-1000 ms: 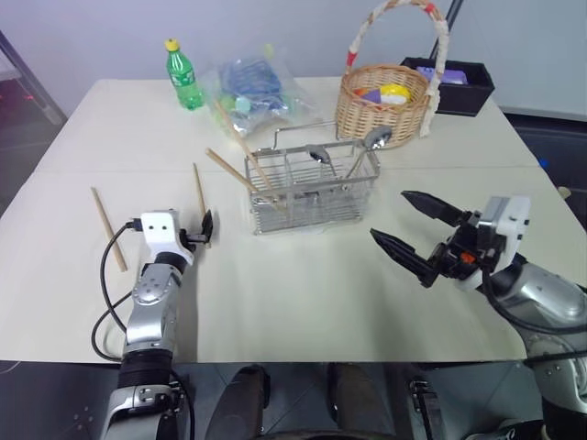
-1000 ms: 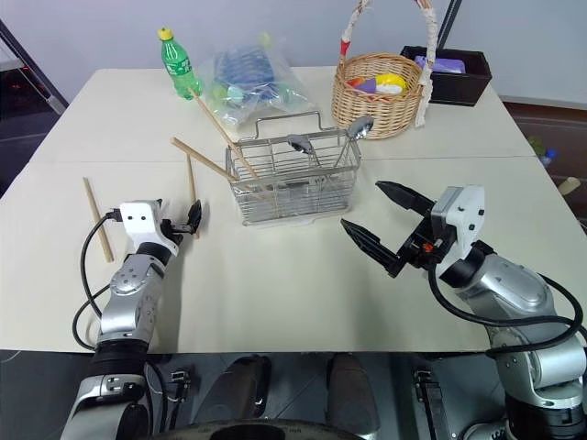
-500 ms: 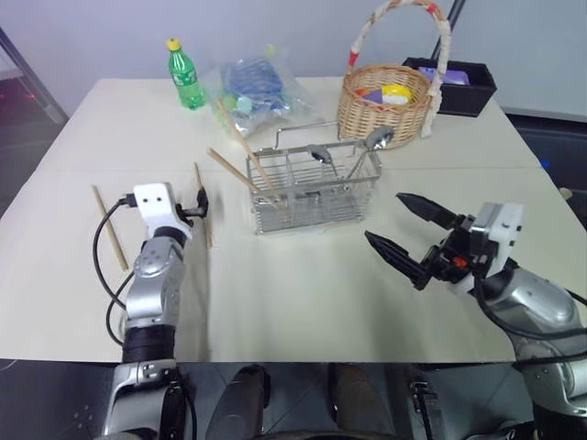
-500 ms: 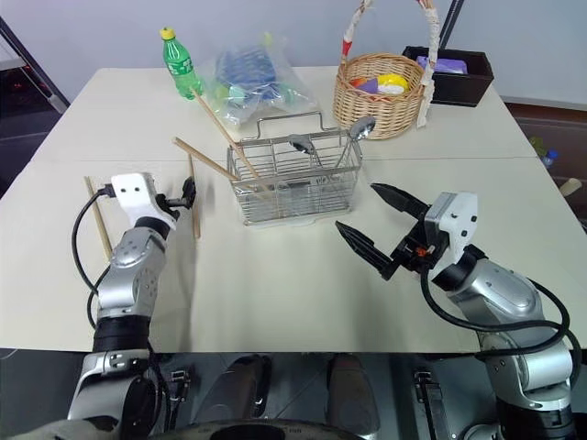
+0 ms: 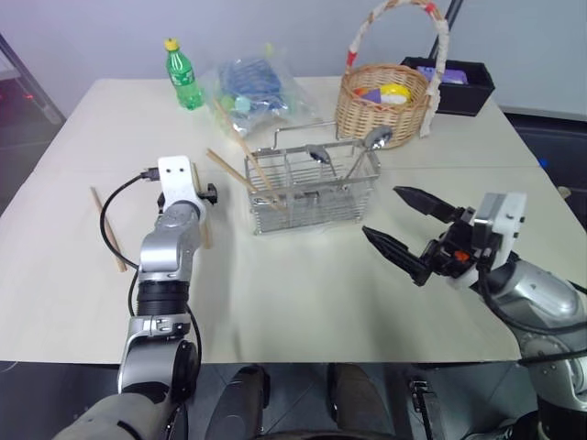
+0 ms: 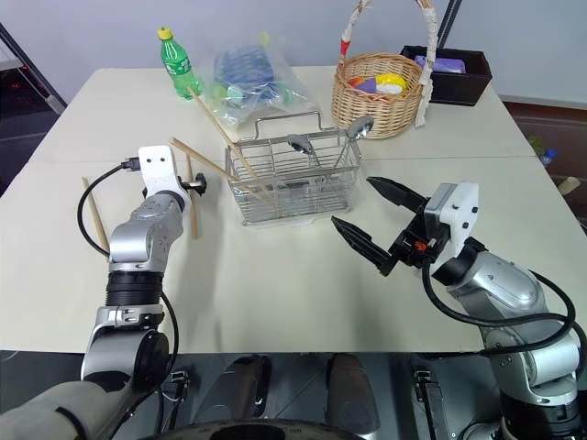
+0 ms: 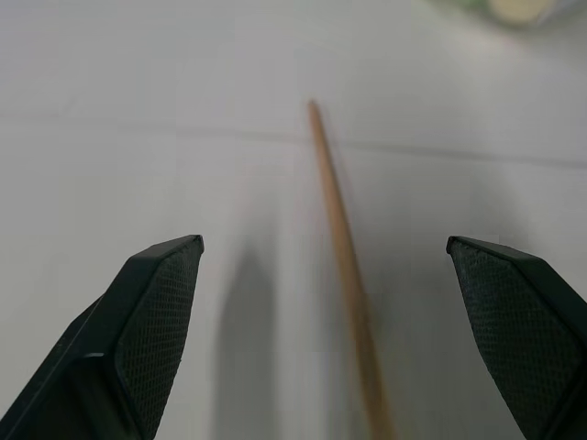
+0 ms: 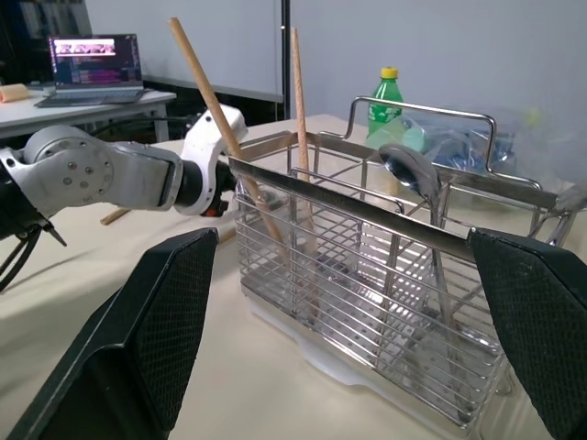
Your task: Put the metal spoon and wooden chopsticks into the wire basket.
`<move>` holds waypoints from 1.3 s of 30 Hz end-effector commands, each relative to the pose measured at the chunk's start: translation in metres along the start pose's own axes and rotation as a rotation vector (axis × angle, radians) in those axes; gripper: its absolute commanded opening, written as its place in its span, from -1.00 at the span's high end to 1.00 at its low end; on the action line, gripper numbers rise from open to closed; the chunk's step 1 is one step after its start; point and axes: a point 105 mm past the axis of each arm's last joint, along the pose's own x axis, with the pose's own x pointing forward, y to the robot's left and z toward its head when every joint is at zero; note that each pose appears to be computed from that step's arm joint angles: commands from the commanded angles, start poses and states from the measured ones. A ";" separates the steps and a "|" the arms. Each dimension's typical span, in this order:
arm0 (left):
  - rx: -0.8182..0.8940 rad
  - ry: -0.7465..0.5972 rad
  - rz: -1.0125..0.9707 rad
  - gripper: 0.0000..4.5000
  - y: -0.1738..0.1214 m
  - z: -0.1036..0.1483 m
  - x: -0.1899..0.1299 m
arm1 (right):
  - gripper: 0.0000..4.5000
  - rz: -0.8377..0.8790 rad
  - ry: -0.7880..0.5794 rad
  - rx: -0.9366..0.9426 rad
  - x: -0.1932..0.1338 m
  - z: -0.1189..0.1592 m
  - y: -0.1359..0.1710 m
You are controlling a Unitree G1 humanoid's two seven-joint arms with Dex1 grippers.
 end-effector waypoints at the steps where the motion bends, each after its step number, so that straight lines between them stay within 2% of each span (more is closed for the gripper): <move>1: -0.015 -0.001 0.005 -1.00 -0.008 0.008 0.000 | -0.98 0.006 -0.035 -0.037 -0.002 0.015 0.006; 7: -0.029 0.099 0.004 -1.00 -0.015 -0.010 0.003 | -0.98 0.003 -0.012 -0.022 -0.007 0.009 0.008; 13: -0.051 0.234 0.120 -1.00 -0.001 -0.028 0.003 | -0.98 -0.009 -0.012 -0.020 -0.008 0.009 0.009; 16: -0.020 0.265 0.162 -1.00 0.003 -0.029 0.001 | -0.98 -0.011 -0.012 -0.021 -0.008 0.009 0.008; 36: -0.070 0.344 0.205 -1.00 0.016 -0.042 -0.003 | -0.98 0.013 0.040 -0.003 -0.022 -0.005 0.013; 39: -0.084 0.356 0.211 -0.61 0.019 -0.046 -0.004 | -1.00 0.018 0.048 -0.003 -0.023 -0.007 0.013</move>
